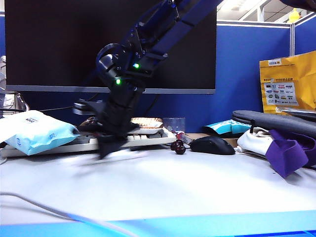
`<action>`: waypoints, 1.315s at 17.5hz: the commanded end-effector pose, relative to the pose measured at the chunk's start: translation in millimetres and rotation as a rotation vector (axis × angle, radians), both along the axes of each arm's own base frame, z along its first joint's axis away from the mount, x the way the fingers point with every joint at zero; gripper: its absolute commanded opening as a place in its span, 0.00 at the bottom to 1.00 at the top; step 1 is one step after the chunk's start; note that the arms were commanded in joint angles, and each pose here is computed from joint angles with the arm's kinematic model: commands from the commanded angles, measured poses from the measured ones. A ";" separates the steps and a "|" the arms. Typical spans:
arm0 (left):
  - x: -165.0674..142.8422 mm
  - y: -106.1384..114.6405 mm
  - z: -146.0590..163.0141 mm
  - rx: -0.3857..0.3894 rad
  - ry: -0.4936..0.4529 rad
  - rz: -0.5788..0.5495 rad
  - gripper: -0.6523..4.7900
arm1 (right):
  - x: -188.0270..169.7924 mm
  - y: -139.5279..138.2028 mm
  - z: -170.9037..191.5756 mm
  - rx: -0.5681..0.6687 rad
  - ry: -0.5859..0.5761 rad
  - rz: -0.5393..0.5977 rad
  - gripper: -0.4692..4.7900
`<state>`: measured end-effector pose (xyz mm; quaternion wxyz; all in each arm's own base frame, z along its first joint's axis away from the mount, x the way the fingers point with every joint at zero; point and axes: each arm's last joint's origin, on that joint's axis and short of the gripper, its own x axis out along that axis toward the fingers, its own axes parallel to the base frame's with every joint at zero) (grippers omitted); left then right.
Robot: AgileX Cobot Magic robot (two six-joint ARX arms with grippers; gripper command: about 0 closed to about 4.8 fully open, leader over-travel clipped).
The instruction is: Use the wet wipes on the table to wipe the cherry juice off the table, then put the wipes back on the table.
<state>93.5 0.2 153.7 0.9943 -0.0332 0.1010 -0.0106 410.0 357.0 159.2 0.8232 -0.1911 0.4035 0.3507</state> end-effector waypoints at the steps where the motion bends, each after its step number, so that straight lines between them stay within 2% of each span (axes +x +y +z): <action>1: -0.1 -0.1 -2.7 0.000 0.013 -0.003 0.11 | 13.0 -12.3 -4.2 -0.042 -0.048 -0.071 0.09; 2: -0.1 -0.1 -2.7 0.000 0.013 -0.003 0.11 | 11.9 -11.6 -4.3 -0.010 -0.015 -0.036 0.09; 5: -0.1 -0.1 -2.7 0.000 0.013 -0.003 0.11 | -10.2 4.4 -5.0 0.236 0.266 0.278 0.09; 7: -0.1 -0.1 -2.7 0.000 0.013 -0.003 0.11 | -22.6 12.8 -6.5 0.219 0.300 0.327 0.09; 10: -0.1 -0.1 -2.7 0.000 0.013 -0.003 0.11 | -22.8 10.0 -12.0 -0.003 0.177 0.165 0.09; 13: -0.1 -0.1 -2.7 0.000 0.013 -0.003 0.11 | 5.5 -22.3 -18.9 -0.187 0.050 -0.138 0.09; 16: -0.1 -0.1 -2.7 0.000 0.013 -0.003 0.11 | 28.4 -52.5 -20.4 -0.156 0.081 -0.236 0.09; 17: -0.1 -0.1 -2.7 0.000 0.013 -0.003 0.11 | 32.1 -57.2 -19.2 -0.113 0.114 -0.217 0.09; 19: -0.1 -0.1 -2.7 0.000 0.013 -0.003 0.11 | 26.8 -46.7 -13.2 0.099 0.264 -0.036 0.09; 21: -0.1 -0.1 -2.7 0.000 0.013 -0.003 0.11 | 12.3 -26.9 -9.8 0.241 0.366 0.142 0.09; 23: -0.1 -0.1 -2.7 0.000 0.013 -0.003 0.11 | -10.5 -0.6 -6.7 0.281 0.406 0.278 0.09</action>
